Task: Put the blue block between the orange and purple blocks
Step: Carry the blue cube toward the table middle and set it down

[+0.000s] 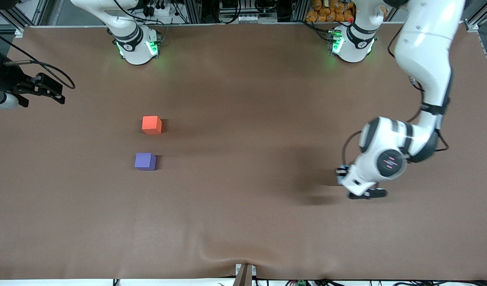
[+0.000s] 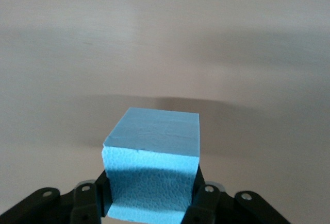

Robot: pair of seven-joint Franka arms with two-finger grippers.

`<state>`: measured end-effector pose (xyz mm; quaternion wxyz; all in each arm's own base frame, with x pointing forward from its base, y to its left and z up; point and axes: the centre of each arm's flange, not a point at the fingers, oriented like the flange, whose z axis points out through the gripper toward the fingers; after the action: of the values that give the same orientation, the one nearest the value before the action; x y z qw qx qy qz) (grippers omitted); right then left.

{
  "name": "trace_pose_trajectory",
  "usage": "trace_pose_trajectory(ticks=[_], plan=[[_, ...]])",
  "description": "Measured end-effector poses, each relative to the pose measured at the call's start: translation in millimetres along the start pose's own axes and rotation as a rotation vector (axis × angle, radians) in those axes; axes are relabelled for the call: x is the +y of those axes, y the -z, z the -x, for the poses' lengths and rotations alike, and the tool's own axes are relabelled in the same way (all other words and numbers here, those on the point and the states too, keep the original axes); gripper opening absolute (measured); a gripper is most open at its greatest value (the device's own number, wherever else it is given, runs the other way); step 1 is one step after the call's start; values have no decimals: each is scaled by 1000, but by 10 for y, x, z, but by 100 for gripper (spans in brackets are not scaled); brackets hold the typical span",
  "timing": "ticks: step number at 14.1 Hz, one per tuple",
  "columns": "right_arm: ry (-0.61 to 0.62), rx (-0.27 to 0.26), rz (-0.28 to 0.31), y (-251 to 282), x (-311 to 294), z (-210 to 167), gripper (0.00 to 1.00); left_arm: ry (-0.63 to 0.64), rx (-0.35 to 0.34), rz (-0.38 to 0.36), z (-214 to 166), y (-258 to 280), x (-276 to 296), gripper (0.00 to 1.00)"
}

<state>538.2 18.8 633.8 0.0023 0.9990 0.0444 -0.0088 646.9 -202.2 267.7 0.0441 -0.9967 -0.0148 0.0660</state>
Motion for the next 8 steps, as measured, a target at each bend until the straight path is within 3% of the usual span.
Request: trace_pose_trajectory(ticks=[3,8], plan=[[2,-3,-1,-18,-11,-11,100,-29,14,27,590,214,1237,54],[-3,-41,-5,-227,31,-122,100,-43,-33,97,1697,145,2961,54]])
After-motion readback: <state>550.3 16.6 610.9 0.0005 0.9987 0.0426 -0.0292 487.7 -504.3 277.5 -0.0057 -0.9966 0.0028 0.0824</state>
